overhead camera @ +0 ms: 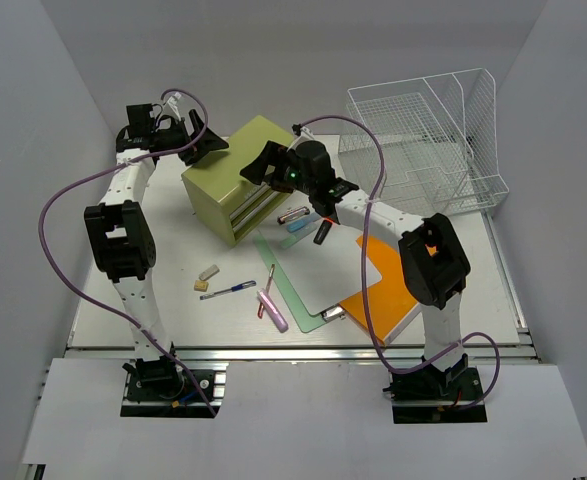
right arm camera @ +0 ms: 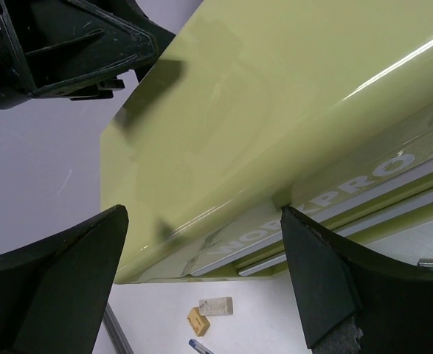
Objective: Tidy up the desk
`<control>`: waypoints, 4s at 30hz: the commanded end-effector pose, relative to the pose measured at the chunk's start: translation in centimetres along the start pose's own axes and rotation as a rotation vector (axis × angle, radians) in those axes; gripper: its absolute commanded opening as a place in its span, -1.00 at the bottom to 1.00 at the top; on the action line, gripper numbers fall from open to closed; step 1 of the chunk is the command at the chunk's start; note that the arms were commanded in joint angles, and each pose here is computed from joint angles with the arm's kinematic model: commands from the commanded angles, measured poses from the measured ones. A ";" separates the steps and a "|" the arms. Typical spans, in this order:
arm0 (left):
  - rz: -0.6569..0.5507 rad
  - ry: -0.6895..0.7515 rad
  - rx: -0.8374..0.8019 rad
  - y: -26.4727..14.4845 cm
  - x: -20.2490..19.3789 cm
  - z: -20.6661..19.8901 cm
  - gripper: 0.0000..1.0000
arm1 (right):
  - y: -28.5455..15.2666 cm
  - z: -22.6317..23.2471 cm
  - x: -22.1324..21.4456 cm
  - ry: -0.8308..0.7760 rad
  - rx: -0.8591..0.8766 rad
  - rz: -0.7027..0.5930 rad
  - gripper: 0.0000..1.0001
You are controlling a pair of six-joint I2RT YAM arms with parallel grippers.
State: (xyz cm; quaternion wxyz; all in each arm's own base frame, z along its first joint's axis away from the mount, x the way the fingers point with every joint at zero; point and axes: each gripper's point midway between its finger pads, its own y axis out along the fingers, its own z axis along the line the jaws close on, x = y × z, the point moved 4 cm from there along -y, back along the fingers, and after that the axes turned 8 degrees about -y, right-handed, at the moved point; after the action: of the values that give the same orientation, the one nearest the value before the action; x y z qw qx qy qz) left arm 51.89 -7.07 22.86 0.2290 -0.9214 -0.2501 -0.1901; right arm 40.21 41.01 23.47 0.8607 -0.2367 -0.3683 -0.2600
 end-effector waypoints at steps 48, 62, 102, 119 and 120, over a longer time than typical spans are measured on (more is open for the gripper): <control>-0.365 0.261 0.079 -10.8 9.8 -9.4 0.96 | 1.9 8.6 9.3 -0.106 0.266 -0.362 0.79; -0.545 0.311 0.510 -18.6 5.1 -10.9 0.96 | 6.7 7.4 9.1 -0.223 0.219 -0.330 0.79; -0.420 0.702 0.705 -14.0 -2.0 -8.5 0.96 | 7.0 10.2 9.9 -0.258 0.230 -0.441 0.79; -0.602 0.630 0.785 -12.9 2.3 -7.0 0.95 | 1.6 10.9 10.6 -0.357 0.323 -0.334 0.79; -0.599 0.631 0.784 -12.8 2.3 -6.9 0.95 | 1.2 10.6 10.4 -0.363 0.324 -0.325 0.79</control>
State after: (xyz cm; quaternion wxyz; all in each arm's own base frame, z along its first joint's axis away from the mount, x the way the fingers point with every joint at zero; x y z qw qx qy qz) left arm 44.46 0.06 30.72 0.5763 -0.5731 -0.4385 -0.3837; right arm 43.20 48.04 32.65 0.7741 -0.1154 -0.5530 -0.2857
